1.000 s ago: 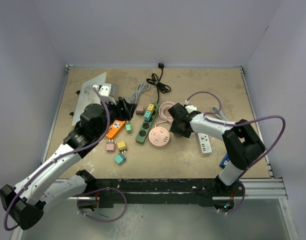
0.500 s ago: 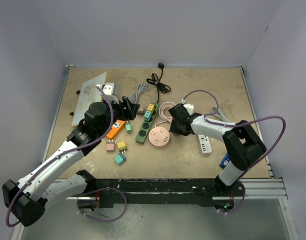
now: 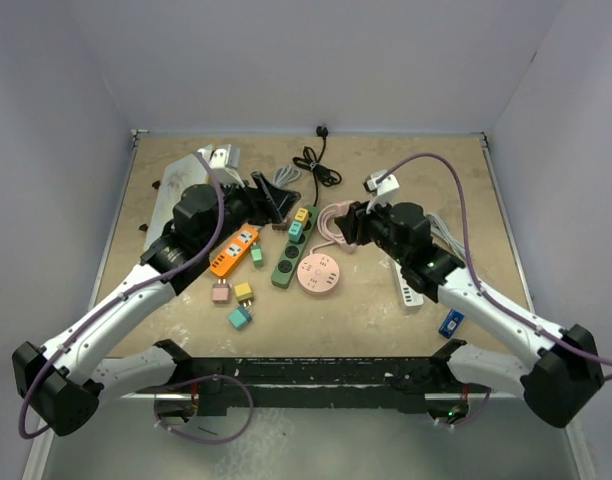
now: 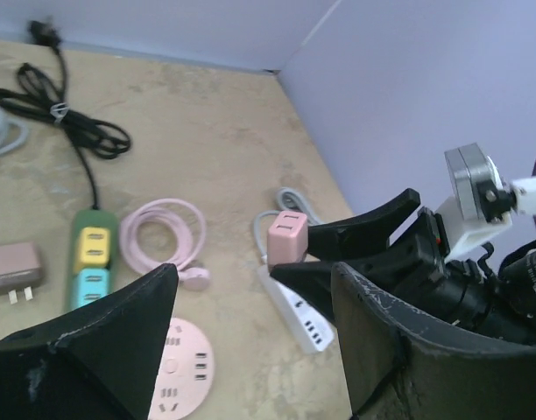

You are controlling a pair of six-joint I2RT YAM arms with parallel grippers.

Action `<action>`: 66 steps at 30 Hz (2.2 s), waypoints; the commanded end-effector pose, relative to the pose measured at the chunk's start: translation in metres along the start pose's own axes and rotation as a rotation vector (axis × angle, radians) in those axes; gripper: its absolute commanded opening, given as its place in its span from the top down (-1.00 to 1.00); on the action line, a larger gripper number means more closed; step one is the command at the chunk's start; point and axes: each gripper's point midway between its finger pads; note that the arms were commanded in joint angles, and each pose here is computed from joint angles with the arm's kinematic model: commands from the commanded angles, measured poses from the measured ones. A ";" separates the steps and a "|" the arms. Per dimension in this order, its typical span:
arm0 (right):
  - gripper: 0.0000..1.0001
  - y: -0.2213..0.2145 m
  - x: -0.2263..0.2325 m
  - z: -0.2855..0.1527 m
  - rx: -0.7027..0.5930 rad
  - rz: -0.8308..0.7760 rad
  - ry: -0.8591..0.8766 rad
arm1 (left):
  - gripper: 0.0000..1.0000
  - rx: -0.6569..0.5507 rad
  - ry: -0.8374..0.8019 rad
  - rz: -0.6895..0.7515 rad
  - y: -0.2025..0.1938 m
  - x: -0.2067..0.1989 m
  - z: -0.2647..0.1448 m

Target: Insert the plug

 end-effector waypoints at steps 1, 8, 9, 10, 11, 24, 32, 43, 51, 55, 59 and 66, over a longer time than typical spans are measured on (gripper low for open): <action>0.12 0.062 0.046 -0.028 -0.290 -0.285 0.285 | -0.34 0.064 -0.230 -0.135 0.013 -0.063 0.005; 0.14 0.066 0.079 -0.050 -0.391 -0.457 0.492 | -0.31 0.286 -0.371 -0.137 -0.018 -0.089 0.006; 0.14 0.066 0.084 -0.053 -0.404 -0.478 0.525 | -0.31 0.327 -0.394 -0.125 -0.025 -0.091 0.004; 0.15 0.066 0.087 -0.056 -0.413 -0.491 0.548 | -0.30 0.366 -0.396 -0.113 -0.032 -0.090 0.003; 0.15 0.065 0.090 -0.058 -0.418 -0.504 0.566 | -0.30 0.397 -0.385 -0.101 -0.039 -0.087 0.004; 0.17 0.054 0.096 -0.056 -0.369 -0.579 0.628 | 0.06 0.584 -0.337 -0.097 -0.084 -0.063 0.009; 0.18 0.045 0.095 -0.046 -0.294 -0.563 0.632 | 0.83 0.644 -0.335 -0.090 -0.097 -0.057 0.007; -0.73 0.031 0.088 -0.049 -0.215 -0.367 0.586 | 1.00 0.408 0.061 0.242 -0.059 0.024 0.019; -0.70 0.029 0.045 -0.044 -0.181 0.134 0.264 | 1.00 0.479 0.274 0.356 -0.080 0.082 0.008; -0.67 0.015 0.026 -0.033 -0.085 0.399 0.102 | 1.00 0.560 0.236 0.351 -0.107 0.089 0.008; -0.62 -0.009 0.020 -0.024 -0.014 0.596 0.020 | 1.00 0.606 0.217 0.330 -0.130 0.097 0.014; -0.65 -0.043 0.015 -0.010 0.090 0.663 -0.053 | 1.00 0.657 0.239 0.294 -0.160 0.114 0.027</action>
Point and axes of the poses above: each gripper's point midway between its finger pads, its own z axis out along the fingers, its own x axis along the line the jaws close on, y = z × x, and after that the axes turned 3 degrees about -z, right-handed
